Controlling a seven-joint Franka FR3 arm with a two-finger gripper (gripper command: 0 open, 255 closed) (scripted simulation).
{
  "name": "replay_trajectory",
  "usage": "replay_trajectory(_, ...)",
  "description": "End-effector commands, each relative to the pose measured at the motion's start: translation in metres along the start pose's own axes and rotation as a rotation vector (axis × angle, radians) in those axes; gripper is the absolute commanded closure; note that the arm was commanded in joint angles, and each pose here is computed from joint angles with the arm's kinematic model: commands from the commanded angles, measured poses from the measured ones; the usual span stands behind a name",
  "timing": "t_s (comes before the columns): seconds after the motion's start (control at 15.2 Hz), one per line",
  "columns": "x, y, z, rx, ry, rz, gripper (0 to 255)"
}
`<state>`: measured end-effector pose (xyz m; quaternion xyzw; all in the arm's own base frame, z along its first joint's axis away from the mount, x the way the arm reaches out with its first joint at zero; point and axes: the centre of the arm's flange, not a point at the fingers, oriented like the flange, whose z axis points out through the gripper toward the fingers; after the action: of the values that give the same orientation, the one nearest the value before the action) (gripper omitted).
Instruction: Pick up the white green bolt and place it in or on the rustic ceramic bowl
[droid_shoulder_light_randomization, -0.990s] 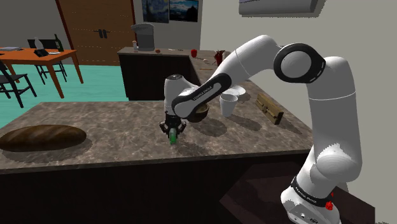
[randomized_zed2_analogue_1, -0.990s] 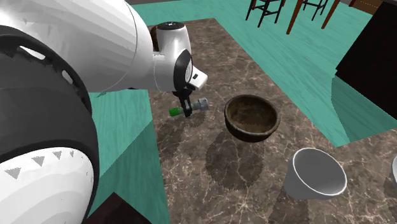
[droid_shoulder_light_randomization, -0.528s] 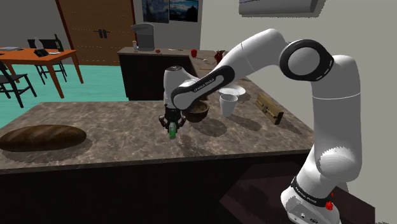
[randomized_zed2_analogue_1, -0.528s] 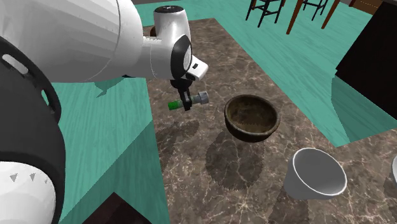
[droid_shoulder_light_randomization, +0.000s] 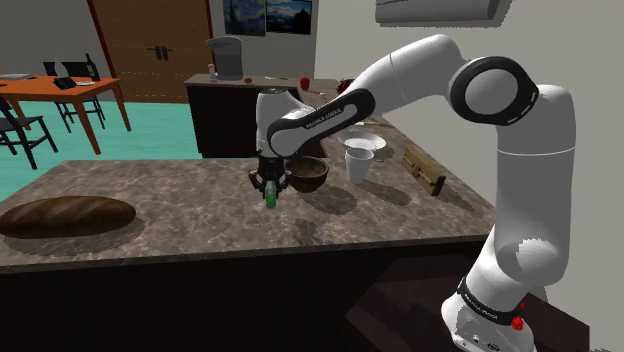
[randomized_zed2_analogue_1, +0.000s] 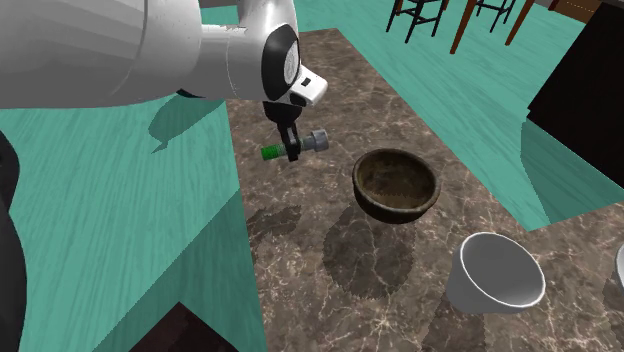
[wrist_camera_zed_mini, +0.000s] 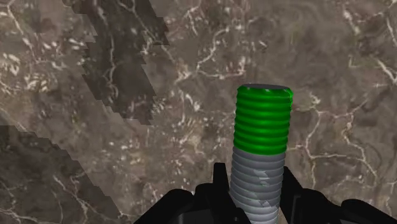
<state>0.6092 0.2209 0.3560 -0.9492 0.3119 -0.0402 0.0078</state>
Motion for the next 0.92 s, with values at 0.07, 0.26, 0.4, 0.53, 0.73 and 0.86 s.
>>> replay_trajectory(0.07, 0.001, 0.001, -0.015, 0.0, 0.0, 0.0, 255)
replay_trajectory(0.26, 0.003, 0.0, -0.031, 0.0, 0.0, 0.0, 255)
replay_trajectory(0.4, 0.003, 0.0, -0.042, 0.0, 0.0, 0.0, 255)
replay_trajectory(0.53, 0.004, -0.001, -0.052, 0.0, 0.0, 0.0, 255)
replay_trajectory(0.73, 0.005, -0.002, -0.068, 0.0, 0.0, 0.0, 255)
replay_trajectory(0.86, 0.006, -0.002, -0.077, 0.0, 0.0, 0.0, 255)
